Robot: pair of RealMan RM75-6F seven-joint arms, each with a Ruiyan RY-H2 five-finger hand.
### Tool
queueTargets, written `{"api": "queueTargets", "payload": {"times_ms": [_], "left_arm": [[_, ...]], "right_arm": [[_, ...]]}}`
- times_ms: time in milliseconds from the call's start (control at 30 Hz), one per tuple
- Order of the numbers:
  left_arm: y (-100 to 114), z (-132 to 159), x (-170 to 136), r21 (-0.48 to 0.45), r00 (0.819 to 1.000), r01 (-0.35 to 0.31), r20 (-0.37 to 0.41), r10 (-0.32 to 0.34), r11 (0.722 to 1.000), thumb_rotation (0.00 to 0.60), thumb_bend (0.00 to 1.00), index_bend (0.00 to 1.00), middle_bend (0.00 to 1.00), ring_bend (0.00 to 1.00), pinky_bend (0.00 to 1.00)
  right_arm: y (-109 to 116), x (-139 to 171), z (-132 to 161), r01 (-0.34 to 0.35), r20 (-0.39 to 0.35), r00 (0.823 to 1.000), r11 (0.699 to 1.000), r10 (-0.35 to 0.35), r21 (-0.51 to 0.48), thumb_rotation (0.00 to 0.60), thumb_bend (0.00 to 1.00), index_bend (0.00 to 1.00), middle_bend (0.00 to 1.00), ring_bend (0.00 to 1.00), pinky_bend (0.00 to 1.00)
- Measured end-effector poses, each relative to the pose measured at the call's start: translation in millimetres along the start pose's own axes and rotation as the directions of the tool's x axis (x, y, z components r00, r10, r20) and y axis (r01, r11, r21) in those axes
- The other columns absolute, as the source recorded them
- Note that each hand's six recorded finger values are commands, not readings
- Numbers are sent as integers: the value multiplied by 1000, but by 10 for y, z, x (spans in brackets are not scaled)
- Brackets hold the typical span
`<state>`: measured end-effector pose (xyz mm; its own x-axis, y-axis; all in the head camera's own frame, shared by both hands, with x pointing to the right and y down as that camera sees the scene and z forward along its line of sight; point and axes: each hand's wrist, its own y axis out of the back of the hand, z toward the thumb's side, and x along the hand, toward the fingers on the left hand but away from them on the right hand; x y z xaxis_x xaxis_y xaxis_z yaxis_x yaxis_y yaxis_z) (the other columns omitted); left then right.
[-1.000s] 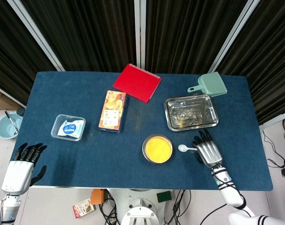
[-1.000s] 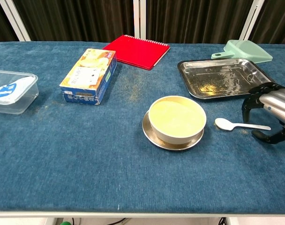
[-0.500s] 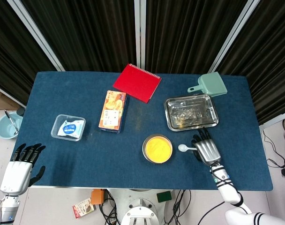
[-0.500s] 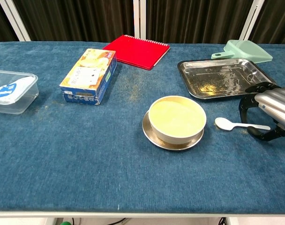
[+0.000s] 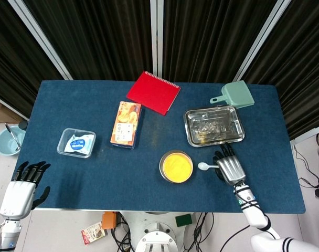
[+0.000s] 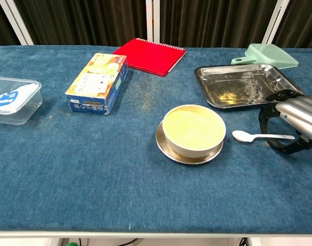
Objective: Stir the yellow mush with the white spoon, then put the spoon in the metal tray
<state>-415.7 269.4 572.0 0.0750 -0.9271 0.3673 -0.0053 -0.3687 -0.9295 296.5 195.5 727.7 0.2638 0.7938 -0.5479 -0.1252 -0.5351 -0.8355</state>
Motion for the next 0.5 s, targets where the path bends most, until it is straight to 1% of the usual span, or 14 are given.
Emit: {"api": "queueTargets", "payload": {"times_ms": [200, 367, 500], "left_arm": [[-10, -18, -10, 2, 1000, 3, -3, -3, 1000, 600, 314, 189, 171, 182, 129], [-8, -13, -4, 4, 1000, 4, -1, -3, 1000, 600, 314, 189, 171, 182, 129], [-3, -14, -8, 6, 1000, 5, -2, -5, 1000, 600, 314, 188, 170, 182, 130]], "right_arm": [[6, 2, 1, 7, 3, 1000, 1000, -7, 0, 600, 434, 600, 312, 75, 25], [46, 14, -24, 23, 4, 1000, 1000, -23, 7, 600, 434, 612, 322, 76, 25], [129, 36, -48, 49, -5, 999, 999, -49, 22, 600, 434, 620, 335, 75, 26]]}}
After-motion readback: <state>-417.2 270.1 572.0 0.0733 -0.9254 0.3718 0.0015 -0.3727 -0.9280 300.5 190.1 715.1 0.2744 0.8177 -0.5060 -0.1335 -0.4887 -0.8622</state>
